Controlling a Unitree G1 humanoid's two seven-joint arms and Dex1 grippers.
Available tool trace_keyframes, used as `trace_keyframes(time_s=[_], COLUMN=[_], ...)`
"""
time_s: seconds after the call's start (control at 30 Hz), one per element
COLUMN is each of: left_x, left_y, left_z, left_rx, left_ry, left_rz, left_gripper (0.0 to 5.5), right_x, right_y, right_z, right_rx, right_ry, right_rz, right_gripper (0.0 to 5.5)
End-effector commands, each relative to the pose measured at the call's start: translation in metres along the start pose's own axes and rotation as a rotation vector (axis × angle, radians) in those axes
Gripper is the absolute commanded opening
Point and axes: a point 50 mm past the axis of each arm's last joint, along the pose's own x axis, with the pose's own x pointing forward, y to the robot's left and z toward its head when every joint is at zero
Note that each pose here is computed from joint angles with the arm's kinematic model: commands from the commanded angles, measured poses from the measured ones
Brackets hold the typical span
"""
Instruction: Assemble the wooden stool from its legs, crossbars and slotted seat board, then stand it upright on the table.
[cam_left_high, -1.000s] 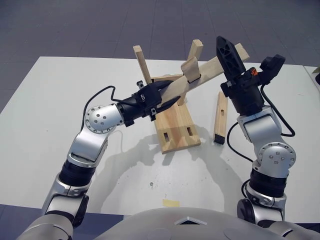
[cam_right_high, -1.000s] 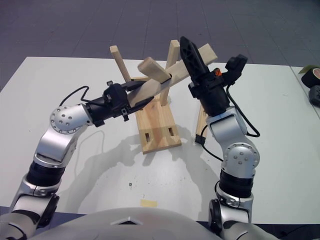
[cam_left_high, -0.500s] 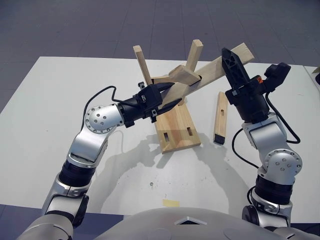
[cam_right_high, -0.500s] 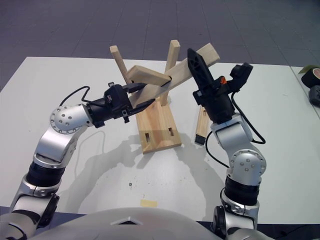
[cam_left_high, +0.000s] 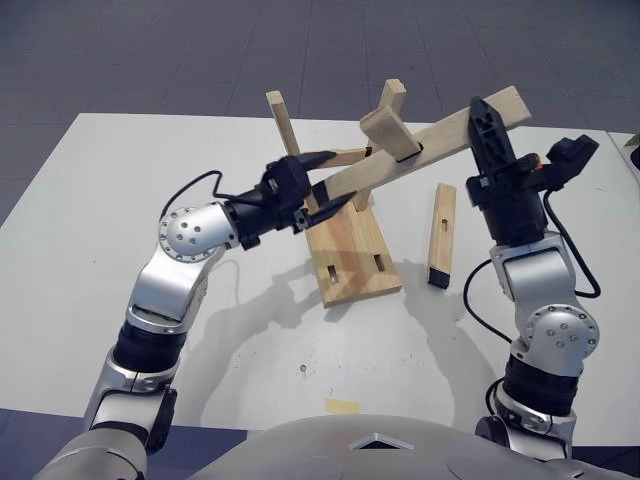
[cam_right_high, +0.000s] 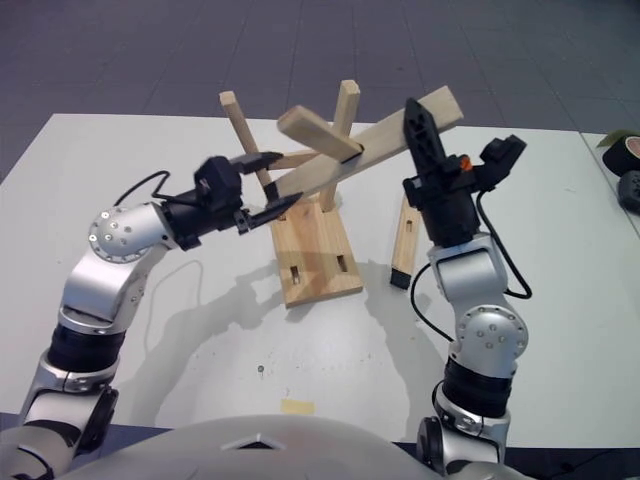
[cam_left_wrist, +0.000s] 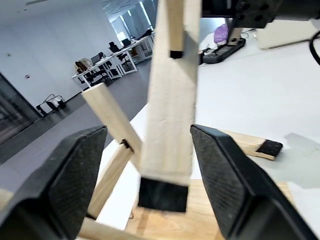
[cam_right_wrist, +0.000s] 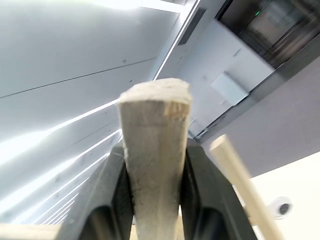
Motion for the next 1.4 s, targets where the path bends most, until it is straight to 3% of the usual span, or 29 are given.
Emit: trace_keyframes(time_s=[0.03,0.13,0.33,0.6,0.8,1.1,1.23,1.4], left_x=[-0.019,-0.024,-0.021,-0.018,-0.012,-0.011,-0.010,-0.009], left_y=[0.040,0.050,0.042,0.039,0.035,0.031,0.028,0.025], left_z=[-0.002,-0.004,-0.010,-0.012,-0.011,-0.013,-0.014,-0.016], left_rx=[-0.070,-0.094,-0.082,-0.061,-0.040,-0.002,0.008,0.027], left_ry=[0.030,0.048,0.082,0.097,0.095,0.107,0.112,0.118], left_rz=[0.265,0.378,0.367,0.348,0.323,0.299,0.292,0.284], left_gripper=[3.91,4.43,5.40,5.40,5.40,5.40,5.40,5.40], right_x=[-0.031,-0.050,-0.059,-0.064,-0.064,-0.082,-0.070,-0.072], right_y=[-0.020,-0.029,-0.039,-0.050,-0.049,-0.064,-0.055,-0.060], right_z=[0.004,0.001,0.001,-0.001,-0.017,-0.033,-0.029,-0.022], right_rx=[-0.104,-0.142,-0.246,-0.336,-0.561,-0.615,-0.777,-0.834], right_ry=[0.039,0.085,0.157,0.213,0.324,0.453,0.494,0.516], right_rz=[-0.133,-0.191,-0.198,-0.215,-0.235,-0.544,-0.513,-0.595], right_gripper=[1.01,1.01,1.01,1.01,1.01,1.05,1.05,1.05])
